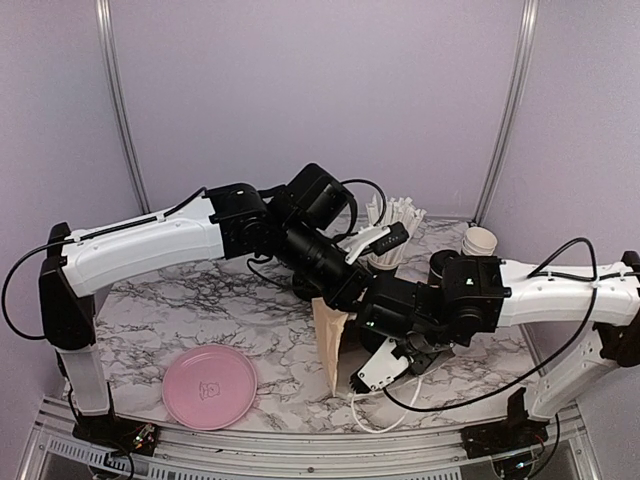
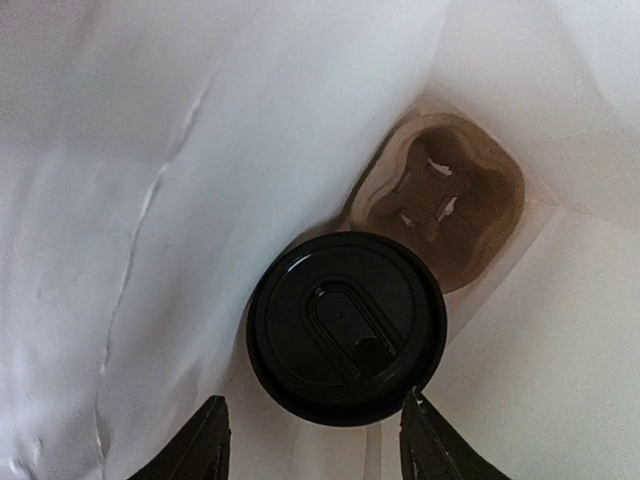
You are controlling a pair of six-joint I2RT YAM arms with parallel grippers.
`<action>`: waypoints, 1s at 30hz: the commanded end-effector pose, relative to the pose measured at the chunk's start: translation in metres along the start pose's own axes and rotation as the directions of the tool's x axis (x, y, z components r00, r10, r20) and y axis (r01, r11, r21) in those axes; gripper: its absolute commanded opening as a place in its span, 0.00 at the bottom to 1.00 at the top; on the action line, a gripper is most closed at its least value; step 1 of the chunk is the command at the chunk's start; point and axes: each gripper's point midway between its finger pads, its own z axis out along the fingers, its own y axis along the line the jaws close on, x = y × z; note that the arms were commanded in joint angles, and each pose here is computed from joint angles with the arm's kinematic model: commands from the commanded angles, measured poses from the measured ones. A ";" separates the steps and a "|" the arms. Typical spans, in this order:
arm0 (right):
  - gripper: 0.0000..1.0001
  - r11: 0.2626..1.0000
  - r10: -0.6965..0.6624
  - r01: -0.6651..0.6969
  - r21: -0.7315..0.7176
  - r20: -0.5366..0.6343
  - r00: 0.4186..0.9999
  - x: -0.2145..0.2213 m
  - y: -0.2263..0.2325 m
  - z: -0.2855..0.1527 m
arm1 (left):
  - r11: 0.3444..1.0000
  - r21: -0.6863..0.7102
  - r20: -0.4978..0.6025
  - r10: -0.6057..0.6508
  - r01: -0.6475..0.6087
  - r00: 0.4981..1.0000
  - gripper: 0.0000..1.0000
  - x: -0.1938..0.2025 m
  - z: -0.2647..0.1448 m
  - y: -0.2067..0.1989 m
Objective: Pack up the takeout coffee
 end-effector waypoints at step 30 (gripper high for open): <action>0.58 0.995 0.094 -0.097 0.004 0.226 0.970 -0.012 -0.002 -0.045 | 0.996 -0.069 0.110 0.072 -0.065 0.991 0.79 -0.036 -0.059 -0.016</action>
